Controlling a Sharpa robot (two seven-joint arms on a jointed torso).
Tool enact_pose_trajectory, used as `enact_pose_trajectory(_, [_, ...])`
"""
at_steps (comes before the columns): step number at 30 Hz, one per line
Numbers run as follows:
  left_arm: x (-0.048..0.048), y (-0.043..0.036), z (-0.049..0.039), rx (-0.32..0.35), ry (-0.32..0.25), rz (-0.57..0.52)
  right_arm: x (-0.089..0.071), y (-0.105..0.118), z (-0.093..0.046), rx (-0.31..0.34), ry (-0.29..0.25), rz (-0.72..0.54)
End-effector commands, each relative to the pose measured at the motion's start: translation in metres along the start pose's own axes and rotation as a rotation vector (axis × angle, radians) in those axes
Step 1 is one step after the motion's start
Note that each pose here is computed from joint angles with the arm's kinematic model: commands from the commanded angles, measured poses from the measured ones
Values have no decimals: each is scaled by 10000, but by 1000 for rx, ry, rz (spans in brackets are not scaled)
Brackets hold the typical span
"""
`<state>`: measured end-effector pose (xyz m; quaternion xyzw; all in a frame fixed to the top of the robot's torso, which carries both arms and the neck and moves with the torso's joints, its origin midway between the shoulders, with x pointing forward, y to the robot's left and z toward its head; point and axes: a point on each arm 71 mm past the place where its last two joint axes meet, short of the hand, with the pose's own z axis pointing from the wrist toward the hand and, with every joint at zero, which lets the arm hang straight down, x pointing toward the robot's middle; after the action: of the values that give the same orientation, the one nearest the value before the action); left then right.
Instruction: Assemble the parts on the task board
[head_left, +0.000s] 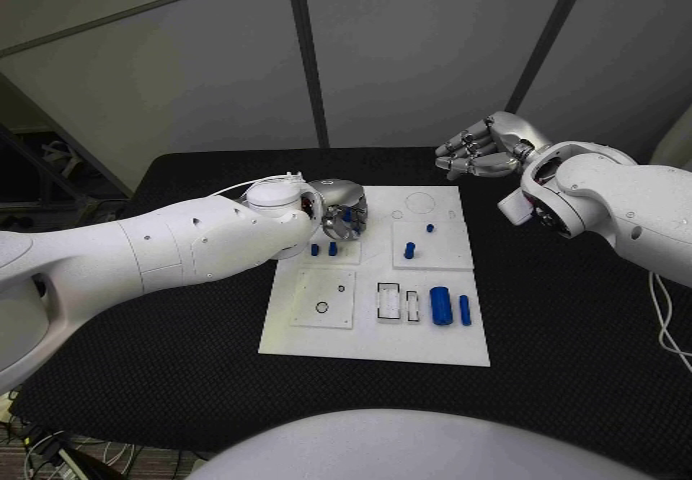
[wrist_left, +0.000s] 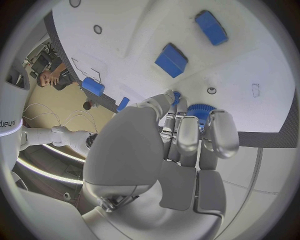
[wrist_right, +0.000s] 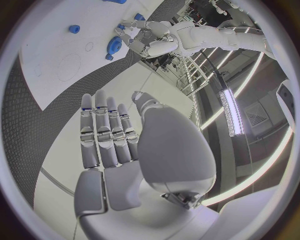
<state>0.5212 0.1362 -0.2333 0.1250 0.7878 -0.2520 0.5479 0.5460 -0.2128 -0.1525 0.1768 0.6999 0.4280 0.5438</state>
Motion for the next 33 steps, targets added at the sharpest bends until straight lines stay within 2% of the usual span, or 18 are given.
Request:
enact_pose_trajectory(1, [33, 13, -26, 2, 0, 6, 0, 18, 2, -8, 6, -1])
enact_pose_trajectory(7, [-12, 33, -78, 7, -30, -1, -3, 15, 1, -9, 5, -2])
enact_pose_trajectory(13, [-153, 25, -109, 12, -72, -18, -4, 14, 1, -9, 4, -2])
enact_pose_trajectory(18, [-268, 47, -167, 8, -99, -31, -9, 8, 0, -8, 4, -2])
enact_pose_trajectory(23, [-310, 134, -256, -15, -95, -44, -13, 2, -4, -7, 3, -2])
enact_pose_trajectory(33, [-317, 348, -424, -73, -78, -49, -22, -12, -11, -4, 1, -3])
